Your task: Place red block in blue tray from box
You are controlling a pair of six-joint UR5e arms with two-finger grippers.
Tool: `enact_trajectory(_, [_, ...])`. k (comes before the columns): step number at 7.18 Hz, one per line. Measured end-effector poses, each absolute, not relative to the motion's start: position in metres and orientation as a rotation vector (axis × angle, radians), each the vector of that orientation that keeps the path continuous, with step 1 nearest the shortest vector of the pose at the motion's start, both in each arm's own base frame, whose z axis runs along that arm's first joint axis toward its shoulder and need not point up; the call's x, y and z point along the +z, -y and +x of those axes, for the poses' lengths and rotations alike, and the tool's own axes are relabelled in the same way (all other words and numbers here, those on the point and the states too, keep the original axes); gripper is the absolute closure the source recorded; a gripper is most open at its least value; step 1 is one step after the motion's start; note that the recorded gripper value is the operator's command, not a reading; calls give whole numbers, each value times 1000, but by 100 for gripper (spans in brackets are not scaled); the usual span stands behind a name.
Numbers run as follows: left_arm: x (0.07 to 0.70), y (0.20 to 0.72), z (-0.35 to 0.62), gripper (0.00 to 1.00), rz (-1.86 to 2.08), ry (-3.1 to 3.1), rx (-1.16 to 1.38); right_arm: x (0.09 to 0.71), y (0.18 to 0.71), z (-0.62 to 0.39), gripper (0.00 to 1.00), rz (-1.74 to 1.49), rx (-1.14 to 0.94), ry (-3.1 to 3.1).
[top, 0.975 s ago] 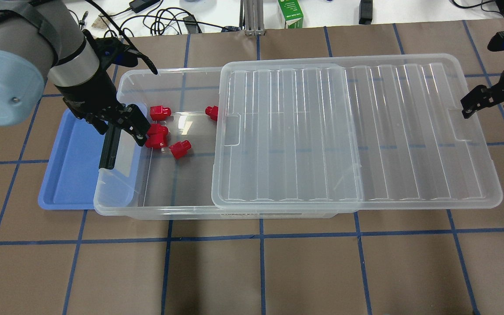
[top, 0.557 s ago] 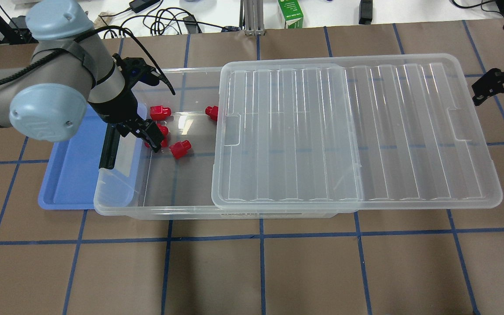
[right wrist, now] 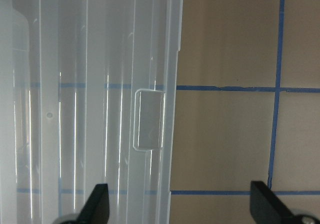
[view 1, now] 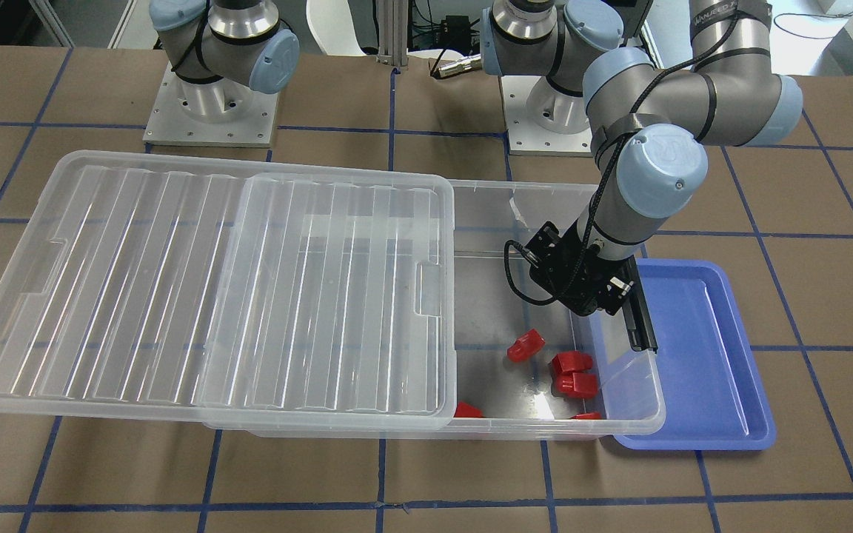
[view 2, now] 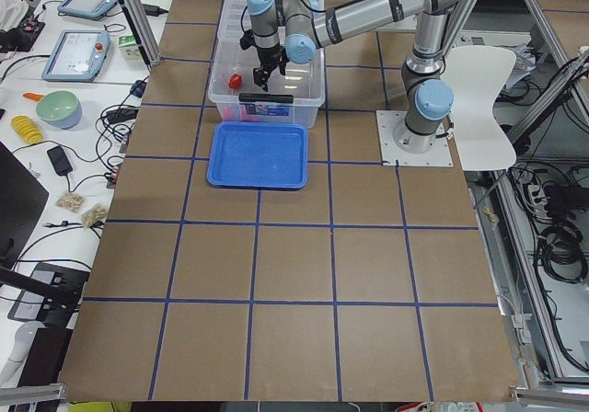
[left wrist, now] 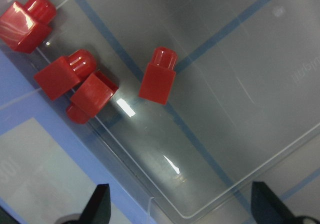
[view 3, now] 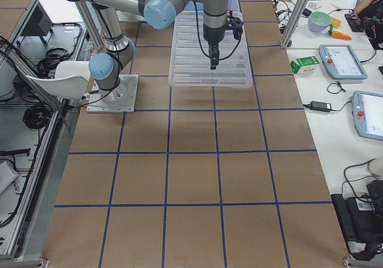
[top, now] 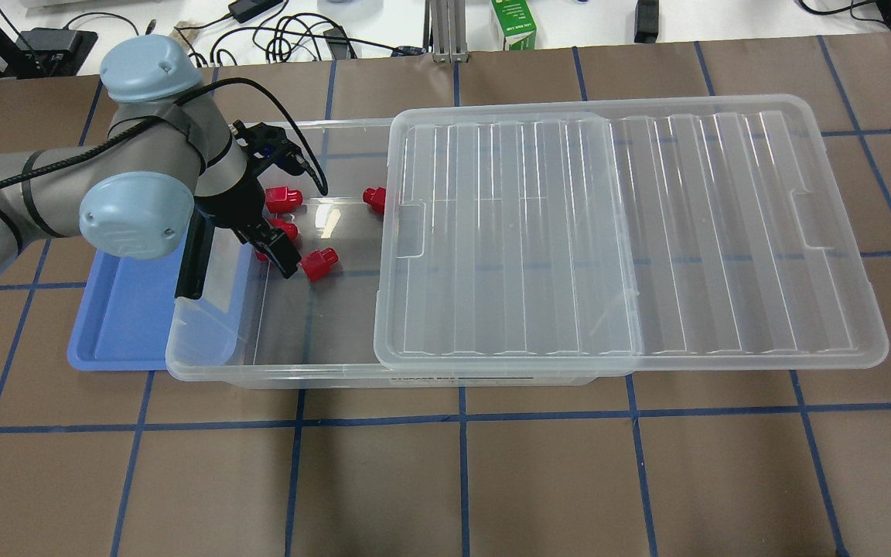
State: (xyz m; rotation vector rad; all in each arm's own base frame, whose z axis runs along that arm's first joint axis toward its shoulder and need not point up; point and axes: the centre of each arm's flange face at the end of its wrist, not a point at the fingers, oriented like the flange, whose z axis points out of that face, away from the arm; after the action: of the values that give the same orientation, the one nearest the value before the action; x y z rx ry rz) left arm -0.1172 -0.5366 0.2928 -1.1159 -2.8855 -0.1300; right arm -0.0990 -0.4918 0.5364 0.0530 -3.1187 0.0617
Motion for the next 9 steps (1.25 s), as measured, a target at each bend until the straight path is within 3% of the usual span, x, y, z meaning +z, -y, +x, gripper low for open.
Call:
enact_trajectory(2, [271,546,-132,0,-1201,2859,-112,548,490,-70,0,1,79,3127])
enact_trajectory(5, [241,557,-149,0,-1269,2841,-89,530,514,66,0,-99,95,3138])
enact_trajectory(9, [208,569,-150,0,-1305,2831,-94,522,518,97,0,-80,94,3088])
